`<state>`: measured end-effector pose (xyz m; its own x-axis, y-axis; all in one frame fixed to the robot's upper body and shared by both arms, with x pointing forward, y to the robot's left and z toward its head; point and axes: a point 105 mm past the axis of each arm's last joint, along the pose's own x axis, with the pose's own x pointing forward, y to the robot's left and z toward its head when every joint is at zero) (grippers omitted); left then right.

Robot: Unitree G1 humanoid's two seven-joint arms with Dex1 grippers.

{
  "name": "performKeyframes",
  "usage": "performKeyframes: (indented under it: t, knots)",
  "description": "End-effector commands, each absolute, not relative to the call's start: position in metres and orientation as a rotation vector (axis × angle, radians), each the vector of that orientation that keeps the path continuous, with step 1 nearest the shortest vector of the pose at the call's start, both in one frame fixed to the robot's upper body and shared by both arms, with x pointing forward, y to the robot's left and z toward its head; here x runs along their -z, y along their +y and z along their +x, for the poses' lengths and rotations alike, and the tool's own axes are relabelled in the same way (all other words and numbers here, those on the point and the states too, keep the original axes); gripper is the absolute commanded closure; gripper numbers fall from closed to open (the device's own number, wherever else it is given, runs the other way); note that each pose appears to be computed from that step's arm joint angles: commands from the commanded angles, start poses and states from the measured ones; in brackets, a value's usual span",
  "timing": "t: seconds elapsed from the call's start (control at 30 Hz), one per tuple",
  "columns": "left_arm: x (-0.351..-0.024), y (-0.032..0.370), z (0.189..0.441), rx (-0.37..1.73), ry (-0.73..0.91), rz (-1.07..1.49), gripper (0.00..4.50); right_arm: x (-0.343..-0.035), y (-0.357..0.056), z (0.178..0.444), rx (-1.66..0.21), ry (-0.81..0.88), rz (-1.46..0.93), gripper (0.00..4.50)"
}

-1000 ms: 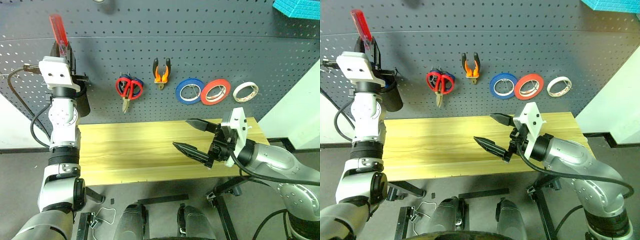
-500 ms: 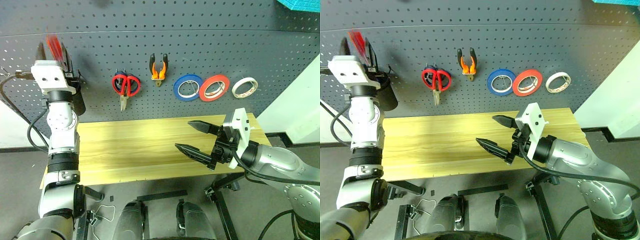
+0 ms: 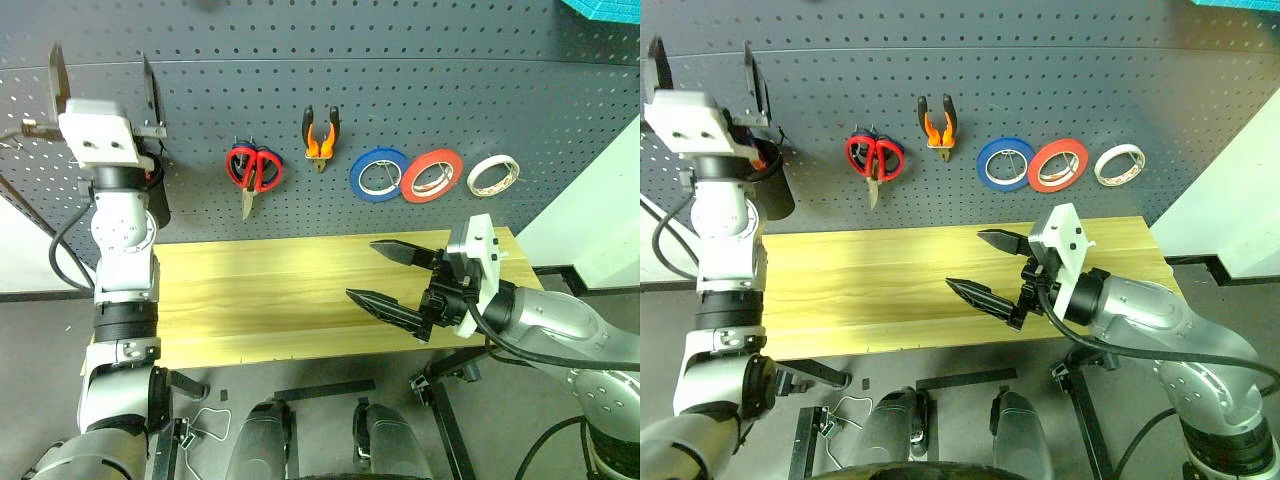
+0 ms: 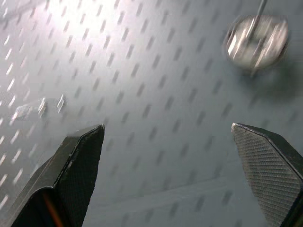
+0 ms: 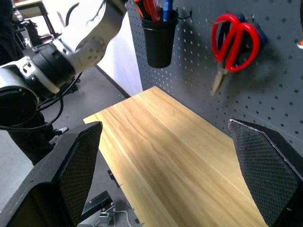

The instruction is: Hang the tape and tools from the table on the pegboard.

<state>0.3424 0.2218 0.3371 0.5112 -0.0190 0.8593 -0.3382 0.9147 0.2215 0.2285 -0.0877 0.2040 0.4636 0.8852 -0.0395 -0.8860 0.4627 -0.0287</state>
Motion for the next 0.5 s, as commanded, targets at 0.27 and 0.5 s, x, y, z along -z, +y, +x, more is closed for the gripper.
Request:
performKeyframes:
  t: [0.27,0.5]
  knots:
    - [-0.297,0.103,0.336,0.469,-0.863,0.397,0.01,-0.221,-0.107,0.25,-0.948,-0.242,-0.094,0.0]
    - [-0.085,0.092,0.33,0.75,0.013,0.383,0.01,-0.119,-0.133,0.228,-0.865,0.048,-0.058,0.0]
